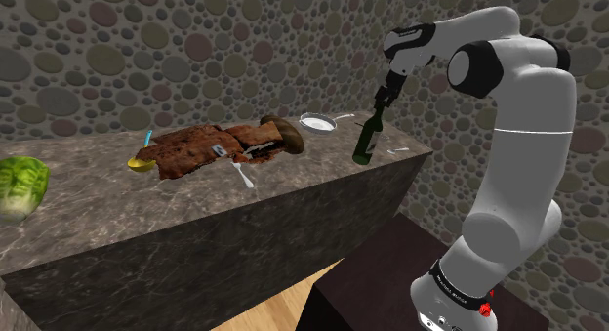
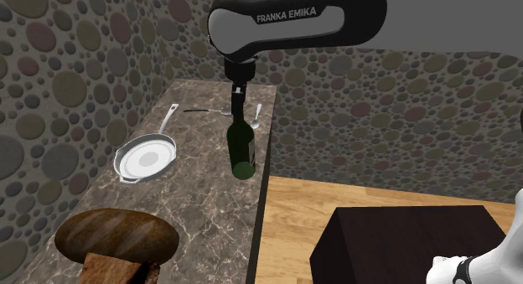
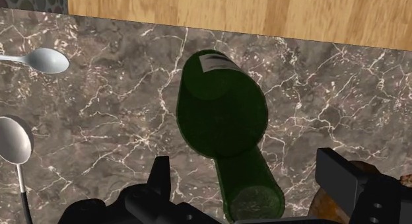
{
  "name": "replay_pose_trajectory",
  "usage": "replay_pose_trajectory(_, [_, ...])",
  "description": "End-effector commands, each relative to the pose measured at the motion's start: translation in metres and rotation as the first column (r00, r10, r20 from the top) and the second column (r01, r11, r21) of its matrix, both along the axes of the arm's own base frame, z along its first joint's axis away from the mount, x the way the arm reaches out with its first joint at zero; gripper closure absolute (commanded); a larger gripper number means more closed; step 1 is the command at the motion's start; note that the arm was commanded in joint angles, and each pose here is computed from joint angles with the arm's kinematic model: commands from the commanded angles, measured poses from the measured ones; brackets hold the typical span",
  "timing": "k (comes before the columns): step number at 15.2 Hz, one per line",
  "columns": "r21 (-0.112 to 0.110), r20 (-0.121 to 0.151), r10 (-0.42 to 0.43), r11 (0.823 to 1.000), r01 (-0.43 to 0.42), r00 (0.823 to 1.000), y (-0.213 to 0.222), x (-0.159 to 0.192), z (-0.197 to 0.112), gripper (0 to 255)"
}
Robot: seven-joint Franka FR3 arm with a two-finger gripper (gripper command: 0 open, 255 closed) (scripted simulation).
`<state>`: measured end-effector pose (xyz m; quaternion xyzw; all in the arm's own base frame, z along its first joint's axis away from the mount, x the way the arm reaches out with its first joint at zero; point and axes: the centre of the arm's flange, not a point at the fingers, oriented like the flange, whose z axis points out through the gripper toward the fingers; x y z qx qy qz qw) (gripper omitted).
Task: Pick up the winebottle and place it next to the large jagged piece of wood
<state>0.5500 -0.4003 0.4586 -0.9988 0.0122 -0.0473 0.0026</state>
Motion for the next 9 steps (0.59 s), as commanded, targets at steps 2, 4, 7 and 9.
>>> replay_pose_trajectory(2, [0.000, 0.000, 0.000, 1.000, 0.000, 1.000, -0.0005, 0.0003, -0.0017, 0])
replay_pose_trajectory(4, [0.000, 0.000, 0.000, 1.000, 0.000, 1.000, -0.0005, 0.0003, -0.0017, 0])
replay_pose_trajectory(7, [0.000, 0.000, 0.000, 1.000, 0.000, 1.000, -0.0005, 0.0003, -0.0017, 255])
replay_pose_trajectory(9, [0.000, 0.000, 0.000, 1.000, 0.000, 1.000, -0.0005, 0.0003, -0.0017, 255])
